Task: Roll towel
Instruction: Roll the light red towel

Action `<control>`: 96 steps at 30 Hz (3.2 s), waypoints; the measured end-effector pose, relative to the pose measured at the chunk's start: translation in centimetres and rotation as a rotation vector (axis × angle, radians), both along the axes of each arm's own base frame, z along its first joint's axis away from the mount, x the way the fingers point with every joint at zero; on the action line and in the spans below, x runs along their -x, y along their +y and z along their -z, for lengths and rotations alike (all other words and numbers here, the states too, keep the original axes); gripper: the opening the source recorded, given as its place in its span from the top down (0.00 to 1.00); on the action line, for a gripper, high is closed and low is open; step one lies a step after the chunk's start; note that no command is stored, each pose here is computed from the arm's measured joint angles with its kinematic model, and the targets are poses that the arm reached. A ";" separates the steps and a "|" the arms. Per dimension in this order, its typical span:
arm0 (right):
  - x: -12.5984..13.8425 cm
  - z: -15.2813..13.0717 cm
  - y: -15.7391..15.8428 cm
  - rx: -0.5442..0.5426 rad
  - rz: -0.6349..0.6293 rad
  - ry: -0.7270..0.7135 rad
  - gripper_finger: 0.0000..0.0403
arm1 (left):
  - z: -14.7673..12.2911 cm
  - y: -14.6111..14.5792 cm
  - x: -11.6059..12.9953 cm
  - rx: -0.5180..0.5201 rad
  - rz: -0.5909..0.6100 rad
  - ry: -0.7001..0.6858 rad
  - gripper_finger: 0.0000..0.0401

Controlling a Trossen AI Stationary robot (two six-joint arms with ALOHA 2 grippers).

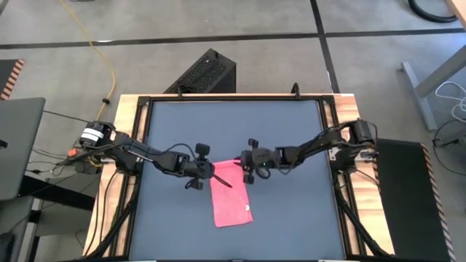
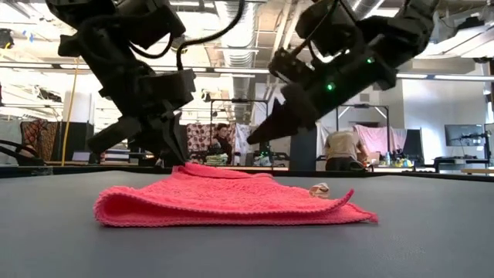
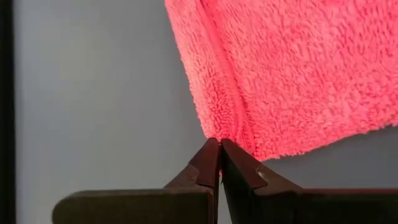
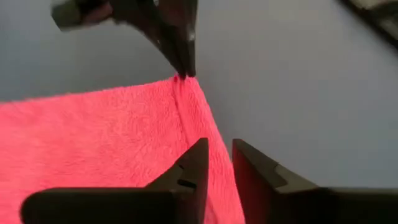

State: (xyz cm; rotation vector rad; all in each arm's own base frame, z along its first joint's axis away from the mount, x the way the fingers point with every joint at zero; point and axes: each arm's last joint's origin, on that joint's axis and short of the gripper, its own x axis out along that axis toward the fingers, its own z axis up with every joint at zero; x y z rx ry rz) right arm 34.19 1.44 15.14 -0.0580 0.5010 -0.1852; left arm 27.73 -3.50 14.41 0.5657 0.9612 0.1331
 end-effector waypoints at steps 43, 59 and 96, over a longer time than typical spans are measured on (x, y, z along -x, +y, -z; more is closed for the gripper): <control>-0.4 5.0 -4.3 -0.186 -0.262 0.090 0.95 | 0.1 -0.5 0.2 -0.006 -0.002 0.007 1.00; -0.2 3.7 0.8 0.600 -0.139 0.222 0.96 | 0.1 -0.8 0.3 -0.016 0.011 0.013 1.00; 0.5 4.4 2.7 0.703 -0.147 0.304 0.96 | -1.5 2.2 2.1 0.629 -0.223 -0.259 0.80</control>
